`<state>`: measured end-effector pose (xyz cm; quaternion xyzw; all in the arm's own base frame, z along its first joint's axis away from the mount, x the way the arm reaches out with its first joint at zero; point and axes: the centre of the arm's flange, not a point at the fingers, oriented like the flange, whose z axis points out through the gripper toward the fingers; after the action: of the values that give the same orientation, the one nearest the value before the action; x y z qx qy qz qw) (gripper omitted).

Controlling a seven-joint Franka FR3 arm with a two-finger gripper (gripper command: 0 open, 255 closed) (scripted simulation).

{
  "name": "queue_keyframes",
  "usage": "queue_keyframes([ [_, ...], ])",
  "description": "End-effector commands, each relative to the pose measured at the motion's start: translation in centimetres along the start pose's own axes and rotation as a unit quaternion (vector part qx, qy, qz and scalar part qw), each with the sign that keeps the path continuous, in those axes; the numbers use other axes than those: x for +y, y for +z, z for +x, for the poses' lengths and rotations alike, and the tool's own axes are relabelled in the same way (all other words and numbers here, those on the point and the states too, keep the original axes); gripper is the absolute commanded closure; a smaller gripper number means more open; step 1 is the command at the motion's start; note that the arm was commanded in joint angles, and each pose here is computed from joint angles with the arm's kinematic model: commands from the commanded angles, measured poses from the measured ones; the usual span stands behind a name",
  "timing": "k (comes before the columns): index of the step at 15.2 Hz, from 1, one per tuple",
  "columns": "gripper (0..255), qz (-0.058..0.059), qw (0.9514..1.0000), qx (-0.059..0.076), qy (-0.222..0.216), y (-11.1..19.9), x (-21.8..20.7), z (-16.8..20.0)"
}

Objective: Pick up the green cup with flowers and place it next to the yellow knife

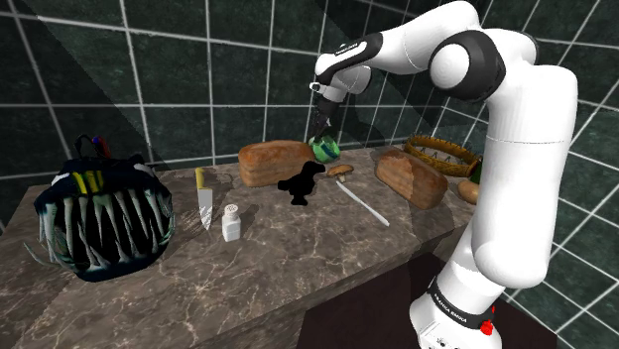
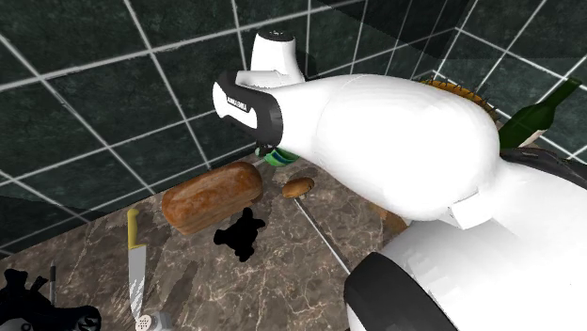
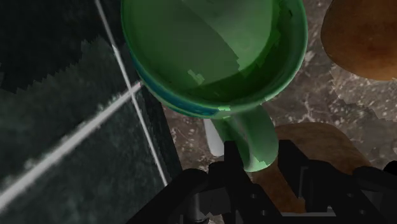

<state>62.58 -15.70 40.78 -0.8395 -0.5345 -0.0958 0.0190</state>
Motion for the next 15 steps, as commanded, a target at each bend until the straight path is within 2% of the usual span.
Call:
queue_keyframes([
  [1, 255, 0.0, 1.0, 0.0, 0.0, -1.2, 0.1, 0.2],
  [15, 255, 0.0, 1.0, 0.0, 0.0, -8.4, 0.6, 1.5],
])
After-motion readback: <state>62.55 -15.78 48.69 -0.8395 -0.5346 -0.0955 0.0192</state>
